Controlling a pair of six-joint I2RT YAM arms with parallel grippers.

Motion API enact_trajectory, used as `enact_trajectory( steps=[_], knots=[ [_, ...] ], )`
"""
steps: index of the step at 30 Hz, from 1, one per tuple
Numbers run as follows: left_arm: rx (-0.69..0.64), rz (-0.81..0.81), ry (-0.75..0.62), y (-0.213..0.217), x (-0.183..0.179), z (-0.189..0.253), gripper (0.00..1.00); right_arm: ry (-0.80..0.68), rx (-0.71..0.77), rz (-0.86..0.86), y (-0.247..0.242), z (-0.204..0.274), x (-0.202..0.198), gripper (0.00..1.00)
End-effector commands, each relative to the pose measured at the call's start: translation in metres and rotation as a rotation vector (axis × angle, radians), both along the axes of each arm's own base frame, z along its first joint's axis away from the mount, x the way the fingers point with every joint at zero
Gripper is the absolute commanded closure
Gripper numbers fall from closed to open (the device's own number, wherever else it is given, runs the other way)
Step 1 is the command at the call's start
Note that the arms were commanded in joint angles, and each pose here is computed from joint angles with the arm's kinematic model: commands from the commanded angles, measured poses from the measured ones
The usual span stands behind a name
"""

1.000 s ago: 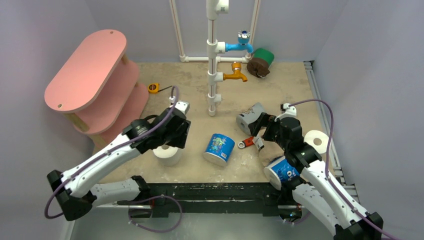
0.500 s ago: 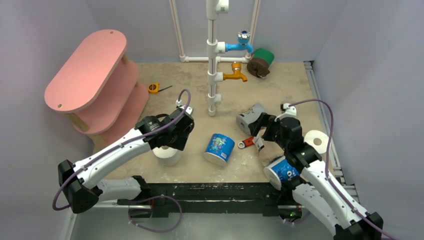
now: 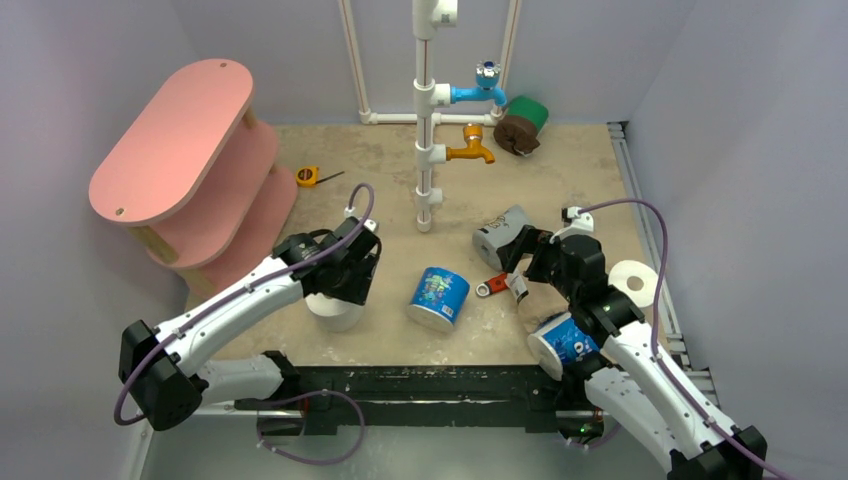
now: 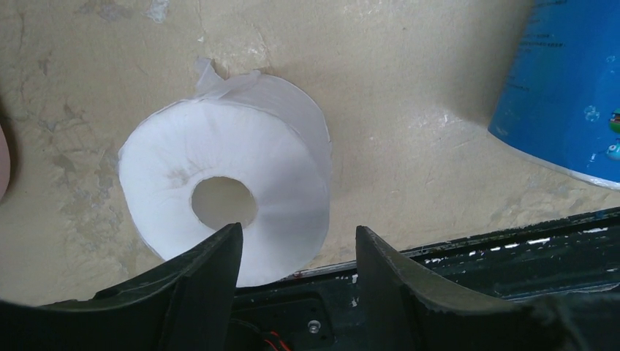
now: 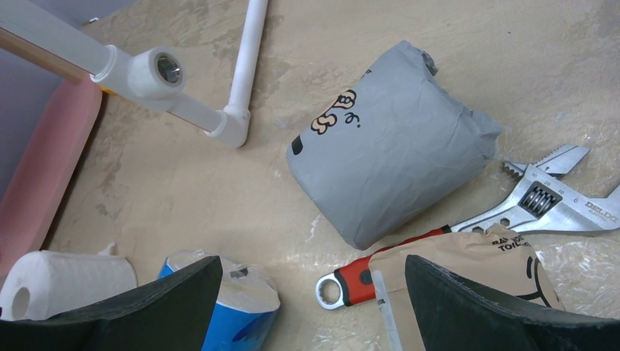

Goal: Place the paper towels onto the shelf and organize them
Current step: Pick up the paper towel from the center of the board.

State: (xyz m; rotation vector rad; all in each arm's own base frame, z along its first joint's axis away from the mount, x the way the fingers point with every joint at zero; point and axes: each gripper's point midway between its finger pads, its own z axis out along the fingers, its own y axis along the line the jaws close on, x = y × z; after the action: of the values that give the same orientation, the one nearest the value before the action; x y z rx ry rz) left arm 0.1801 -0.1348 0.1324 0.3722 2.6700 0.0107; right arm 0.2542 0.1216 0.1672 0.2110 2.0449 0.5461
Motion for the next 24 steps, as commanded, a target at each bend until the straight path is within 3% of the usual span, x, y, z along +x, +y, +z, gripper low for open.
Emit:
enact_trajectory(
  steps=[1, 24],
  knots=[
    [-0.059, 0.010, -0.009, -0.008, 0.005, 0.001, 0.43, -0.047, 0.007, 0.017, 0.003, 0.015, 0.003, 0.01],
    [-0.033, 0.118, 0.093, -0.003, 0.004, -0.033, 0.43, -0.052, 0.014, 0.026, 0.004, 0.015, 0.002, 0.01]
  ],
)
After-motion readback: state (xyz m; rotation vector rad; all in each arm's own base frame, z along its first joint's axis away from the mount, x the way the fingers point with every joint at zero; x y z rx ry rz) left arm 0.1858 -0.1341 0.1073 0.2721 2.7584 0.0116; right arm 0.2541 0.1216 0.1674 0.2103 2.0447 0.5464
